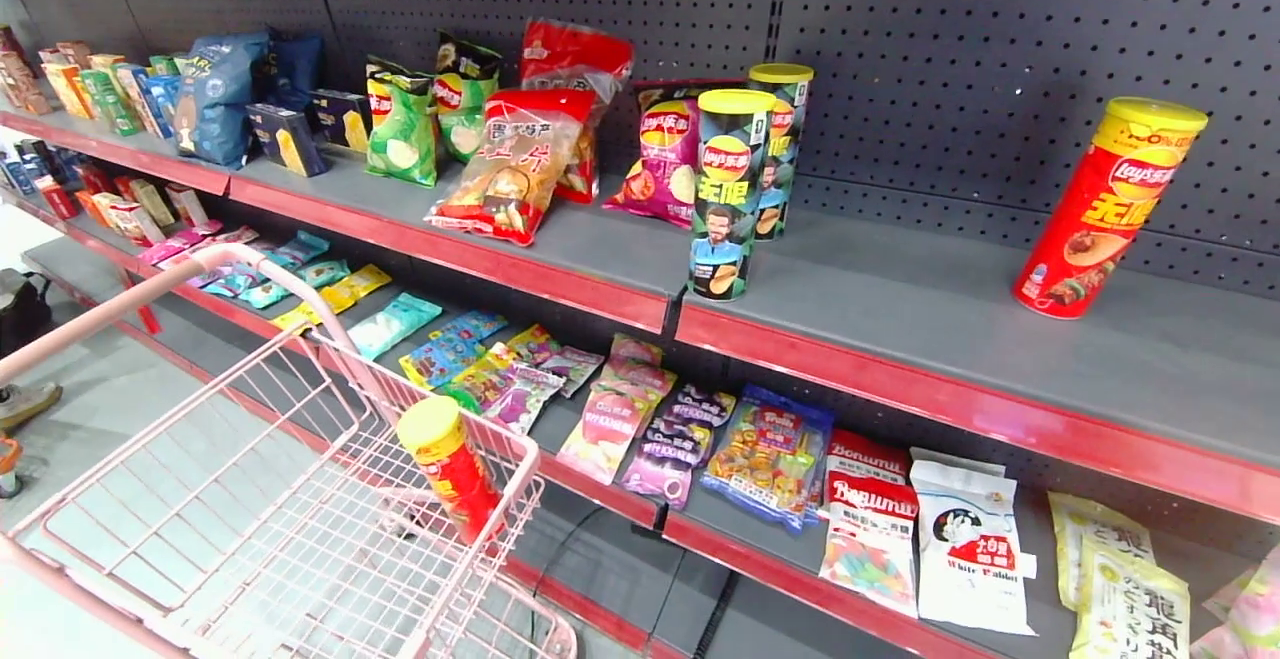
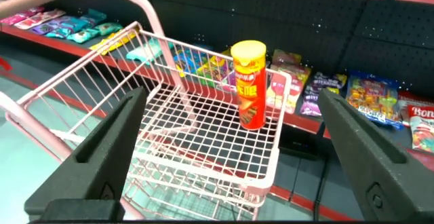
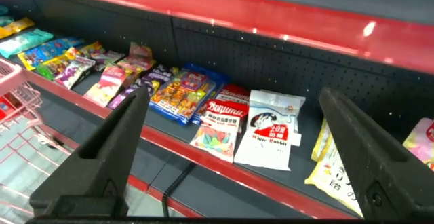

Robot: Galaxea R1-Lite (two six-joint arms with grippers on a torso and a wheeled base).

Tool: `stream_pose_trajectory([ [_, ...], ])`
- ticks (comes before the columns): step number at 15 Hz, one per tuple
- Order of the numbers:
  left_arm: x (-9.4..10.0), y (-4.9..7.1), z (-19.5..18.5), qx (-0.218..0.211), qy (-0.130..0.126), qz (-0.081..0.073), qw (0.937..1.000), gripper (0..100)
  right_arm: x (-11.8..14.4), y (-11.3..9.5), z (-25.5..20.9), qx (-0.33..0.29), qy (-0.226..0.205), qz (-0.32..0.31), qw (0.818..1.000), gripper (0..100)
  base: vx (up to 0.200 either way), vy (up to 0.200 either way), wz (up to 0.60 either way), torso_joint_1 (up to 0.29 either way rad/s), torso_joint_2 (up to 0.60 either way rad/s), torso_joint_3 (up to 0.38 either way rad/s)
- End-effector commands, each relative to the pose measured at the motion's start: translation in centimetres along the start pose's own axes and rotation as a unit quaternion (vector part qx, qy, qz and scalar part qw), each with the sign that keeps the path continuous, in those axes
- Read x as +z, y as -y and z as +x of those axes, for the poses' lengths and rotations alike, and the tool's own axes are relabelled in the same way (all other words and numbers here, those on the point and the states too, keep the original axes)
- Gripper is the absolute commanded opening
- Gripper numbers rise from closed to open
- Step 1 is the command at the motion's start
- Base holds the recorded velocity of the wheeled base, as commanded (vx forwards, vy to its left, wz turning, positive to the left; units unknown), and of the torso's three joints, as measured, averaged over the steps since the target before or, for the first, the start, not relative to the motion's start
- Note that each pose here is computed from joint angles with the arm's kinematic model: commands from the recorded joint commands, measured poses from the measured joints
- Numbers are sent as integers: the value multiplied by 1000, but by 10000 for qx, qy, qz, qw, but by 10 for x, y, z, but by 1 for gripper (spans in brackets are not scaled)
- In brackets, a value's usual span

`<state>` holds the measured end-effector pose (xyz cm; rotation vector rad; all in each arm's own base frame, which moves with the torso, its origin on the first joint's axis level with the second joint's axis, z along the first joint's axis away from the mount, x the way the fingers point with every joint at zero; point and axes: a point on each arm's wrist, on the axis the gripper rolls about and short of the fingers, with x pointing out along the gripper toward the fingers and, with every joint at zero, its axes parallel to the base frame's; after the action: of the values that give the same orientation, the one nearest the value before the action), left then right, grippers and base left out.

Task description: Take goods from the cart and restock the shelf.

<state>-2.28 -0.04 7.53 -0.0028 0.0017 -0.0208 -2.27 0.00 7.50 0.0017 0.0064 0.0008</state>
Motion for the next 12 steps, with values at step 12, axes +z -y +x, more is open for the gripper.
stream_pose_trajectory([
  [12,22,1,-4,-160,282,-93,9994,100,0,0,0,3,1,7,10000,100,0,0,0,-154,437,279],
])
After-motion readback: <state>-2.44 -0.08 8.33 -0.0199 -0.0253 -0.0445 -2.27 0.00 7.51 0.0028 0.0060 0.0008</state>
